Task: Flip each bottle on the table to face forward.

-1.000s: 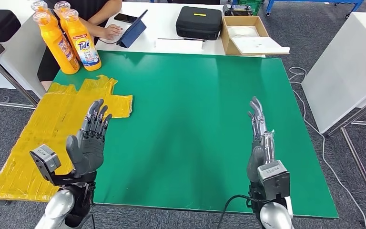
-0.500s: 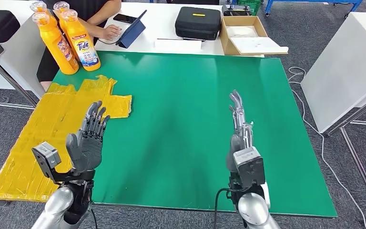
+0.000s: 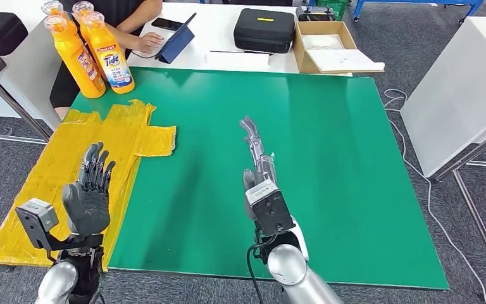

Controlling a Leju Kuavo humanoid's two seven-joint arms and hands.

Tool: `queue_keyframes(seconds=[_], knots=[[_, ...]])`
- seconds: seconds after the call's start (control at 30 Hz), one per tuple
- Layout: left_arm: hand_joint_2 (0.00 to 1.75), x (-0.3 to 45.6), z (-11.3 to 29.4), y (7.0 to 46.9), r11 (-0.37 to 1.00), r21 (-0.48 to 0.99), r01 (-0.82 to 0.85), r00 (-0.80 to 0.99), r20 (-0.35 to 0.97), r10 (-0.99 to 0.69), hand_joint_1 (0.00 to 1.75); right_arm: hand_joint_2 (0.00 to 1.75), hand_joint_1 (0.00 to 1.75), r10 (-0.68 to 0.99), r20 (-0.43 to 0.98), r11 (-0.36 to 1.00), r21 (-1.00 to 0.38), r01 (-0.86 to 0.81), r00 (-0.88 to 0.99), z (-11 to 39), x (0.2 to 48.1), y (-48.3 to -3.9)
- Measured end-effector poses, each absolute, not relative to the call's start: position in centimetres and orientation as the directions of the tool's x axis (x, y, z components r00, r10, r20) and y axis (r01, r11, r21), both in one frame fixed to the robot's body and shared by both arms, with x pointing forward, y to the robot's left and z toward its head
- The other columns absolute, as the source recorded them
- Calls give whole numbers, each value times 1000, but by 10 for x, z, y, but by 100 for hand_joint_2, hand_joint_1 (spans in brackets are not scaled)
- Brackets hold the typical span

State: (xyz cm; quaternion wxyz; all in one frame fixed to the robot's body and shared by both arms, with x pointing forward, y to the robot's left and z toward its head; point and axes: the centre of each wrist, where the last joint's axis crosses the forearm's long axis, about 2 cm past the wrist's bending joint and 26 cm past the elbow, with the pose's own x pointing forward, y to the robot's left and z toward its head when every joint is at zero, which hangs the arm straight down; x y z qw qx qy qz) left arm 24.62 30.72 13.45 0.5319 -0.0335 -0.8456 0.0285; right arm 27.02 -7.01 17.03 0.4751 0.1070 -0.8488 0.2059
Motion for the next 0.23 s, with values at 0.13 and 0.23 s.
queue_keyframes(seconds=[0.13, 0.23], knots=[[0, 244, 136, 305, 996, -89, 28, -428, 899, 93, 0, 0, 0, 17, 849, 897, -246, -368, -528, 171, 269, -67], [0, 244, 138, 301, 995, -88, 38, -425, 900, 96, 0, 0, 0, 20, 848, 900, -246, -360, -529, 171, 269, -67]])
